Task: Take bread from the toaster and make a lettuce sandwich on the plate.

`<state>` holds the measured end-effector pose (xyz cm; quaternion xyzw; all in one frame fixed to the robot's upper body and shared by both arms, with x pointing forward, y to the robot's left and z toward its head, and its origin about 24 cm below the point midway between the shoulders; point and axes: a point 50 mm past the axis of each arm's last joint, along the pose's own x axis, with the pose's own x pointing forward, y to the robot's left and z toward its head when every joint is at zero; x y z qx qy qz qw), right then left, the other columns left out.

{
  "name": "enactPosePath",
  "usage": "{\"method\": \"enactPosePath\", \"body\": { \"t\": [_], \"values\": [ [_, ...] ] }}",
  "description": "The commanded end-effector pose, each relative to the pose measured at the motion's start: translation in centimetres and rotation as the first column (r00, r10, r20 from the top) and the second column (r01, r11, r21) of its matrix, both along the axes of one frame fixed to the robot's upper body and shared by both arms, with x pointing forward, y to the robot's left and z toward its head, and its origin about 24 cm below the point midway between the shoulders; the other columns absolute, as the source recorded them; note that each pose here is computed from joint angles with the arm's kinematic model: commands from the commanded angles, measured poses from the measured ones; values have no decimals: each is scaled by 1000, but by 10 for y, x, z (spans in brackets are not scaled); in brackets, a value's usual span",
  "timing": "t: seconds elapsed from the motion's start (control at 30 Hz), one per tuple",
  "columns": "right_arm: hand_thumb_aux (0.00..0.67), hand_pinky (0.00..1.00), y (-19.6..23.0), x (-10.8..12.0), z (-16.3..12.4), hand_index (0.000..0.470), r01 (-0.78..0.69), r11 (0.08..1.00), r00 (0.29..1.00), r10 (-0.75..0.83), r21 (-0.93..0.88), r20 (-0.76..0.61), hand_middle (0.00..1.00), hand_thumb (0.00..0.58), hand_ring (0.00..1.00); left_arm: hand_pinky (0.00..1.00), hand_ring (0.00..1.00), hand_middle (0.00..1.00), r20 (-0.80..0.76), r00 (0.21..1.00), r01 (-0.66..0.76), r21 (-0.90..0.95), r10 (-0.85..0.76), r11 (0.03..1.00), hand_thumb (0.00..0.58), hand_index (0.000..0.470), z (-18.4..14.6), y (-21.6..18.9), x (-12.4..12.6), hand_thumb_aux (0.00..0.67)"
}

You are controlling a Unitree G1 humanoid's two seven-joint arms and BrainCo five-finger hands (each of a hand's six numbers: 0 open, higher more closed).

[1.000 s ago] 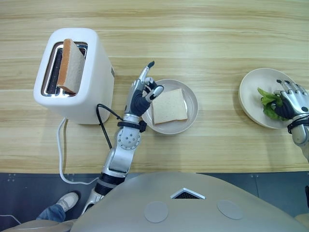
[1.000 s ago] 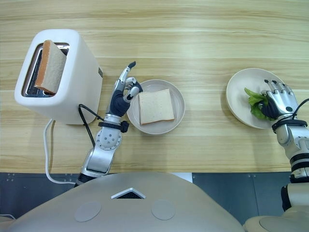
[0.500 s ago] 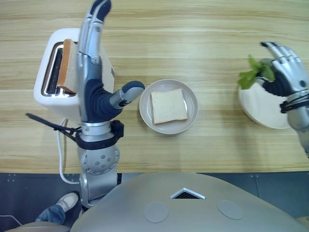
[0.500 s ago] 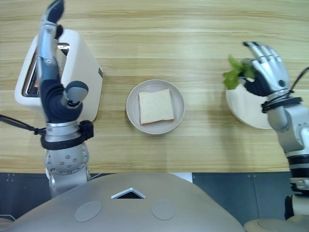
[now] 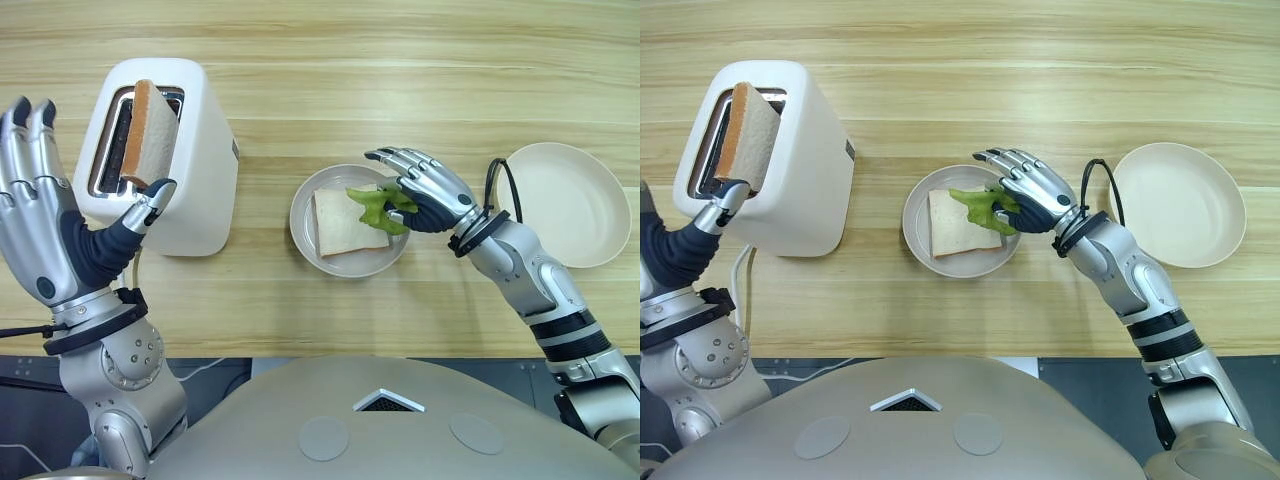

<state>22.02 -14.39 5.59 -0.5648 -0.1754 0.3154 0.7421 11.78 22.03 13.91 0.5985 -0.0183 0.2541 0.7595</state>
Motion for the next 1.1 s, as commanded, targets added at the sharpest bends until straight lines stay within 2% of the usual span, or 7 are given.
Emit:
{"method": "enactPosePath", "body": {
  "t": [0.03, 0.33, 0.43, 0.5, 0.67, 0.77, 1.1],
  "values": [
    [670, 0, 17, -6, 2, 470, -70, 997, 998, 70, 8, 3, 0, 580, 0, 0, 0, 0, -105, 994, -26, -20, 24, 999, 0, 0, -26, 8, 4, 0],
    [549, 0, 29, 2, -13, 385, -69, 997, 997, 70, 22, -22, 0, 561, 0, 0, 0, 0, -117, 993, -21, -24, 18, 999, 0, 0, -37, 11, 19, 0],
    [349, 0, 28, 8, -17, 245, -43, 999, 999, 43, 10, -17, 0, 447, 0, 0, 0, 0, -98, 995, -19, -26, 17, 999, 0, 0, -34, 10, 22, 0],
    [0, 0, 25, 13, -17, 0, -21, 1000, 1000, 21, 3, 1, 0, 0, 0, 0, 0, 0, -94, 995, -23, -26, 21, 999, 0, 0, -34, 11, 22, 0],
    [0, 0, 17, 16, -13, 0, 25, 1000, 1000, -26, 15, 17, 0, 0, 0, 0, 0, 0, -64, 997, -51, -10, 50, 999, 0, 0, -31, 14, 23, 0],
    [0, 0, 12, 14, -12, 0, 67, 997, 998, -67, 41, 16, 0, 0, 0, 0, 0, 0, -56, 997, -45, -11, 45, 999, 580, 459, -32, 14, 27, 654],
    [0, 0, -8, 11, -2, 0, 149, 987, 988, -151, 55, 32, 0, 0, 0, 0, 0, 0, -48, 999, 11, -63, -14, 998, 580, 470, -44, 8, 45, 670]
  ]
}}
